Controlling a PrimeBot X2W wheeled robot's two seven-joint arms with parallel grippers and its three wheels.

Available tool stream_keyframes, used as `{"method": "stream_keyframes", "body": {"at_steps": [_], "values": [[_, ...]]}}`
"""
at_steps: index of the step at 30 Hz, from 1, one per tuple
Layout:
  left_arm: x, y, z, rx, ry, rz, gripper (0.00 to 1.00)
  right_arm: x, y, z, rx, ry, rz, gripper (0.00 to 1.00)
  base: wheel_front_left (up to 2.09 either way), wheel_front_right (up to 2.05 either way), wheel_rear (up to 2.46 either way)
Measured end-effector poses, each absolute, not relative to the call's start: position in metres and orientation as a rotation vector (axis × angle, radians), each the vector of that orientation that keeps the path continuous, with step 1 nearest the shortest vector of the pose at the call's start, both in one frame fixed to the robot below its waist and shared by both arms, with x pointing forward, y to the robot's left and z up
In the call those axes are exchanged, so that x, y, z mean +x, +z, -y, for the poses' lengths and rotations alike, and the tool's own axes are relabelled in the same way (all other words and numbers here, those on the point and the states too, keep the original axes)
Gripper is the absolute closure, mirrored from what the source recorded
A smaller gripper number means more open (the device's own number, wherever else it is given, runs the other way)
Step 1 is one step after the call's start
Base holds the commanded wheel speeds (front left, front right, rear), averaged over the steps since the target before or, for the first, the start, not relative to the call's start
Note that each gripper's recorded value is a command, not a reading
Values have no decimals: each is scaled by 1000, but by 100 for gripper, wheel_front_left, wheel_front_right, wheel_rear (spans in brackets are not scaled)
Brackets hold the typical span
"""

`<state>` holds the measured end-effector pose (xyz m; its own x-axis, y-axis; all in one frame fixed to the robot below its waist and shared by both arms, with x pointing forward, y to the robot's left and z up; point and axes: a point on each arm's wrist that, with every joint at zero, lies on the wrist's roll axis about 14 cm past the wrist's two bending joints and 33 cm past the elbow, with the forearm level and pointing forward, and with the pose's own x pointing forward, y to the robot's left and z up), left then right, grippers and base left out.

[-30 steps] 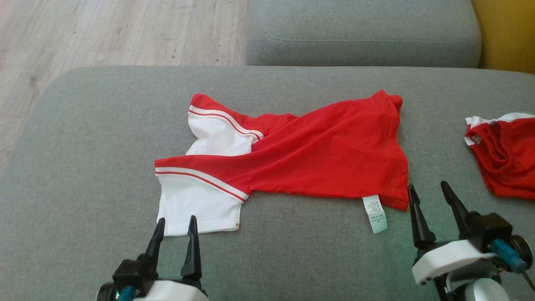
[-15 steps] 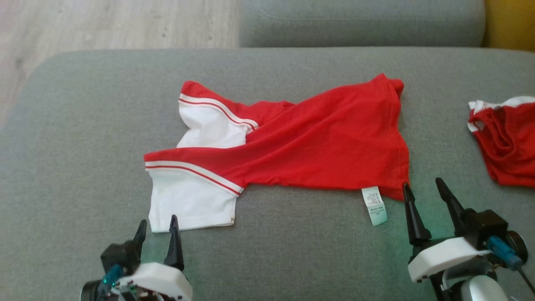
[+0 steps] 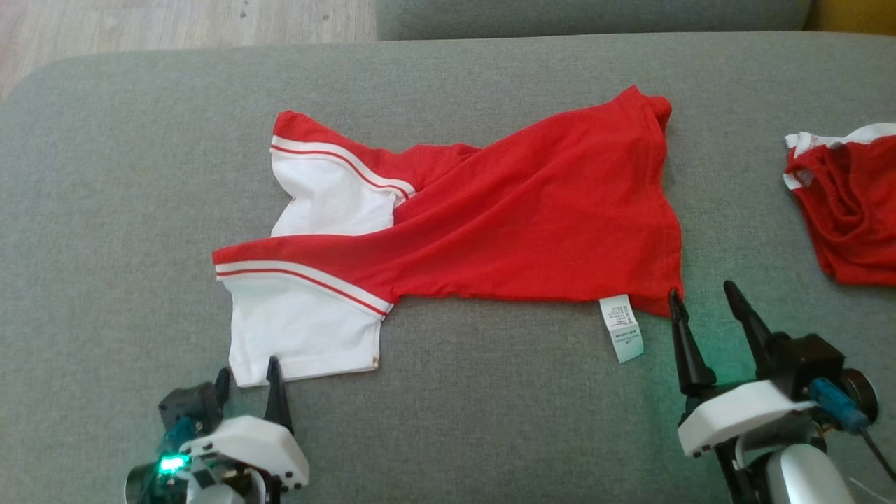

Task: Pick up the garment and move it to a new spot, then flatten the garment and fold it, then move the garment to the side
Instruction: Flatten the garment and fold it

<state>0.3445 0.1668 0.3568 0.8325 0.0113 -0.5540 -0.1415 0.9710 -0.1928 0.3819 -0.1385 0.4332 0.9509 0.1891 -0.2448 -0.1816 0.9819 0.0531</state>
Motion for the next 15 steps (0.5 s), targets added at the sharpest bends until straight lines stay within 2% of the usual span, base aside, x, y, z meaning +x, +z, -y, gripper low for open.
{"method": "stream_keyframes", "body": {"at_steps": [2,3,4,5,6,10,15], "values": [[347,357,-164,-234,73,-582,0,380,427,138,21,190,-277,0,0,0,0],[347,357,-162,-237,66,-581,27,379,424,140,20,187,-292,0,0,0,0],[348,358,-160,-243,59,-579,62,378,420,142,19,180,-309,0,0,0,0],[349,359,-157,-248,51,-575,86,377,416,145,18,172,-327,0,0,0,0],[350,360,-155,-252,47,-570,100,376,412,147,17,165,-341,0,0,0,0],[351,364,-153,-255,43,-541,100,375,403,148,6,163,-373,0,0,0,0],[358,385,-163,-255,72,-426,100,391,400,147,9,163,-377,0,0,0,0]]}}
